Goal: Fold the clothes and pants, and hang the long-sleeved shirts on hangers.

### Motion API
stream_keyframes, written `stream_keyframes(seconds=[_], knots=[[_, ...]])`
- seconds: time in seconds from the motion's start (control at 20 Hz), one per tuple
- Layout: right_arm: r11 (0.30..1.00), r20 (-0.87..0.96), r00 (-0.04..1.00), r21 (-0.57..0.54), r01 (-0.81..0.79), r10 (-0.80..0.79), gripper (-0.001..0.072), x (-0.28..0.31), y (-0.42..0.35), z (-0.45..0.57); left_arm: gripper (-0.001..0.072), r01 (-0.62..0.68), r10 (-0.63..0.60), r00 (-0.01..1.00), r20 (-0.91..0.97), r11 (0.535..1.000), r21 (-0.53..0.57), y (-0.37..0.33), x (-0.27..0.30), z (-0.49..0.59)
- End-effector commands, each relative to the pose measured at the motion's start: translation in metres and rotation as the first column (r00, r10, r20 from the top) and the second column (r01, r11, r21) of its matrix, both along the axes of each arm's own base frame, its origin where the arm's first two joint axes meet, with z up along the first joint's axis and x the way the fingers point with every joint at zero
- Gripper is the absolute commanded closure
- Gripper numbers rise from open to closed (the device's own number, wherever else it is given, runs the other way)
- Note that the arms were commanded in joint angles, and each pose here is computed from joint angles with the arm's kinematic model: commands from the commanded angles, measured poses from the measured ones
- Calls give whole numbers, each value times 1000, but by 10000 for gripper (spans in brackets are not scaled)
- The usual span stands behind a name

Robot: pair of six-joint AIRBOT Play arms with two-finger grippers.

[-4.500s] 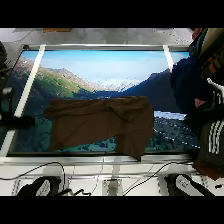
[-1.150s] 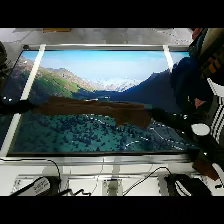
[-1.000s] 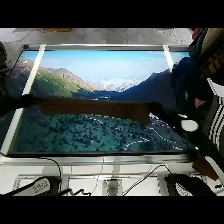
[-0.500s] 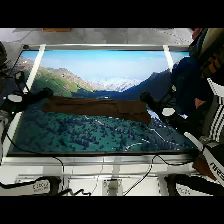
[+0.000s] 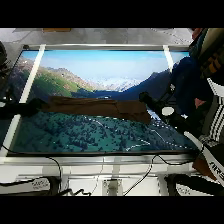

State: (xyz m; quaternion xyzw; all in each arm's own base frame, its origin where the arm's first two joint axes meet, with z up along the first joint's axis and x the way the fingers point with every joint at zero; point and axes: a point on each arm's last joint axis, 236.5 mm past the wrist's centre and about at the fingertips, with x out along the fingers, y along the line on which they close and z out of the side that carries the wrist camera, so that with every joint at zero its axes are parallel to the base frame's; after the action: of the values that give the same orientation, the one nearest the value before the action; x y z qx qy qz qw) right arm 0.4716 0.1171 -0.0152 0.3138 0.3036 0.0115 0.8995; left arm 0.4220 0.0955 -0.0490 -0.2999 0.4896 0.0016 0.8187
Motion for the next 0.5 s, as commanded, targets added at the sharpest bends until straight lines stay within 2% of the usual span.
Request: stream_keyframes(seconds=[0.0, 0.15, 0.35, 0.4, 0.45], knots=[[999, -29, 998, 21, -46, 46, 31, -6, 12, -4, 9, 41, -44, 999, -24, 990, -133, -25, 3, -28], [996, -49, 995, 41, -81, 83, 31, -12, 20, -5, 8, 21, -23, 1000, -20, 991, -129, -38, 22, -53], [992, -35, 993, 53, -114, 116, 31, -16, 27, 7, 10, -33, 34, 998, 57, 999, -10, -41, 56, -63], [991, -25, 991, 44, -129, 131, 34, -17, 29, 12, 45, -69, 67, 993, 95, 998, 11, -39, 67, -59], [988, -17, 988, 38, -151, 151, 123, -17, 32, 17, 266, -85, 81, 989, 120, 996, 29, -40, 74, -56]])
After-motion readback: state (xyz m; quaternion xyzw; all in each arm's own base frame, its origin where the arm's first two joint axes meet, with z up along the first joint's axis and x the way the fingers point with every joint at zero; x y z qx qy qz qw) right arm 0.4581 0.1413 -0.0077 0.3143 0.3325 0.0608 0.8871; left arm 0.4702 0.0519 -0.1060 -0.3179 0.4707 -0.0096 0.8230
